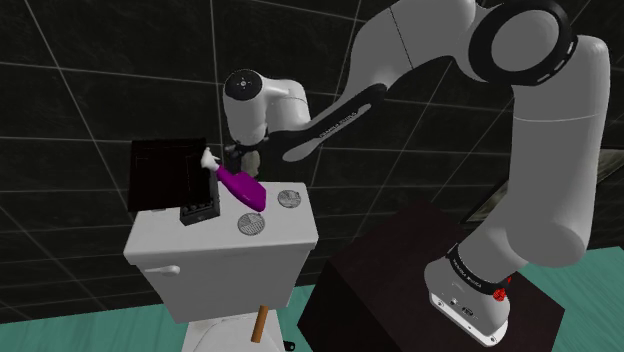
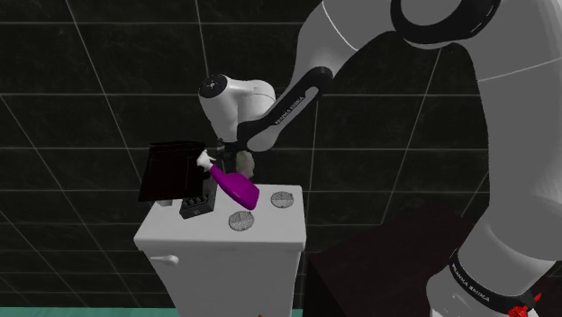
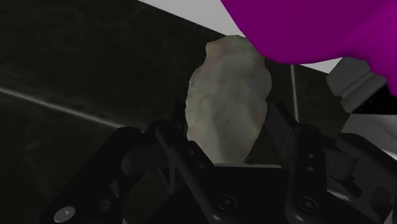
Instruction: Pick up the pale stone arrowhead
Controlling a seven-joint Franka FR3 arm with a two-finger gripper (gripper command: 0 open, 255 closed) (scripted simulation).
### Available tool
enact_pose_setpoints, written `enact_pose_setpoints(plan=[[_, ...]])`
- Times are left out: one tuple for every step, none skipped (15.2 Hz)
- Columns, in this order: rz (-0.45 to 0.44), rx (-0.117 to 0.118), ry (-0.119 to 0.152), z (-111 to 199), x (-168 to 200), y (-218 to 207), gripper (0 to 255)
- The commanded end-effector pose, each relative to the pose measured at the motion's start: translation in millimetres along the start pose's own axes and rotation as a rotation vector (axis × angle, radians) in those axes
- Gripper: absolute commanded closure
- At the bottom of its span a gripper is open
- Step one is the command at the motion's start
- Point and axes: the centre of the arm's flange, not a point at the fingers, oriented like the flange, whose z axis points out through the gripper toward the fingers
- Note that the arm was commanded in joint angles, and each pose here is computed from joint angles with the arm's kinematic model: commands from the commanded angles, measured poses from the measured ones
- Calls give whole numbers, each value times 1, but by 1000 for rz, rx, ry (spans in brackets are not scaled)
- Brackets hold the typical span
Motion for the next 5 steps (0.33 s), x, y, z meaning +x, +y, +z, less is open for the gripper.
enact_pose_setpoints(plan=[[0,0,0,-10,5,2,255],[0,0,0,-14,8,3,255],[0,0,0,-19,10,4,255],[0,0,0,-20,10,4,255],[0,0,0,-20,10,4,255]])
